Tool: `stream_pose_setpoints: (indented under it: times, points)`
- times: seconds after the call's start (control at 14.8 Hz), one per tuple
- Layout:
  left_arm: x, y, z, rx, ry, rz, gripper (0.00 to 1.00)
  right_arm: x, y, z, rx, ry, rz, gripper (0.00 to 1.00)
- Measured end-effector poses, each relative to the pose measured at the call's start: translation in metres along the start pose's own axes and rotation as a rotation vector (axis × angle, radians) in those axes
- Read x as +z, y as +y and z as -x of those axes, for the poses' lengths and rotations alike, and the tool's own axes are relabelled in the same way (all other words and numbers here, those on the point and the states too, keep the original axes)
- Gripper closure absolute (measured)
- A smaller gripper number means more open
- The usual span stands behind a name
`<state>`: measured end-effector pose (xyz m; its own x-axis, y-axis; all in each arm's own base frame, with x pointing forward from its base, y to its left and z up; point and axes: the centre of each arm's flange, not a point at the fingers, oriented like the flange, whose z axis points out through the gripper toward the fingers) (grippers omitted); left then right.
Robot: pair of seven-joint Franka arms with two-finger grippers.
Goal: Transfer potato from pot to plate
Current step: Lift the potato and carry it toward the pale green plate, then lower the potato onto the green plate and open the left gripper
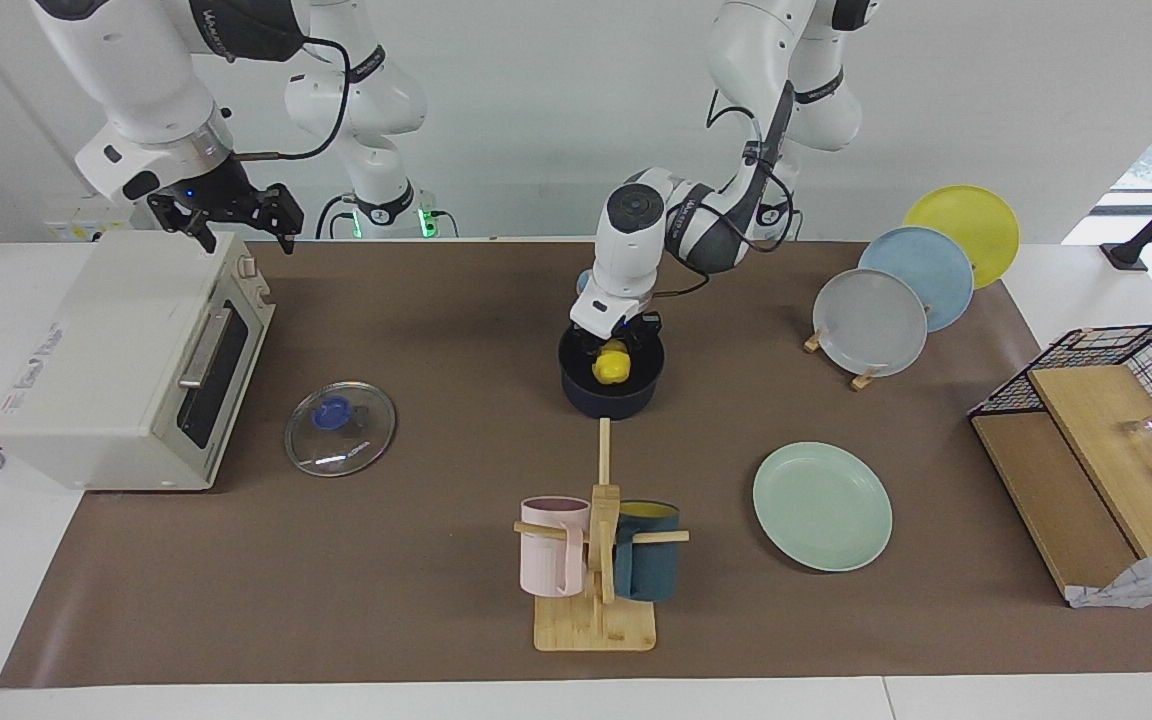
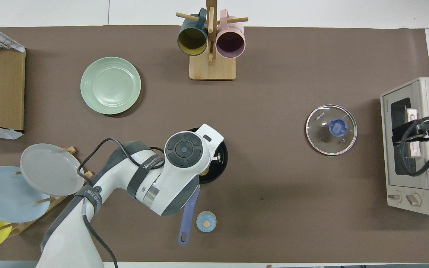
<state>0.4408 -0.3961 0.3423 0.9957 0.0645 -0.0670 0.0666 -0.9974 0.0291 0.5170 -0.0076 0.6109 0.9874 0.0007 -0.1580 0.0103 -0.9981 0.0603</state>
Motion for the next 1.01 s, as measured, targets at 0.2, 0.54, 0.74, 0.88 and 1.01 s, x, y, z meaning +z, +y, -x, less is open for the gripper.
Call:
stream_pose_setpoints:
  times: [0.2,0.54,0.74,0.88,1.01]
  points:
    - [-0.049,-0.001,-0.02,-0.033,-0.013,0.021,0.39,0.0,-0.001,0.0,-0.002,0.0,0.0,0.0]
    - [-0.15,-0.029,-0.061,-0.065,0.008,0.052,0.39,0.0,-0.005,0.0,-0.009,0.0,0.001,0.0]
    - [-0.191,-0.093,-0.108,-0.058,0.013,0.057,0.39,0.0,-0.003,0.0,-0.005,0.0,0.0,0.0]
    - [-0.198,-0.136,-0.14,-0.063,0.025,0.064,0.39,0.0,-0.003,0.0,-0.005,0.0,0.0,0.0]
    - [-0.191,-0.173,-0.167,-0.059,0.023,0.063,0.39,0.0,-0.003,0.0,-0.005,0.0,0.0,0.0]
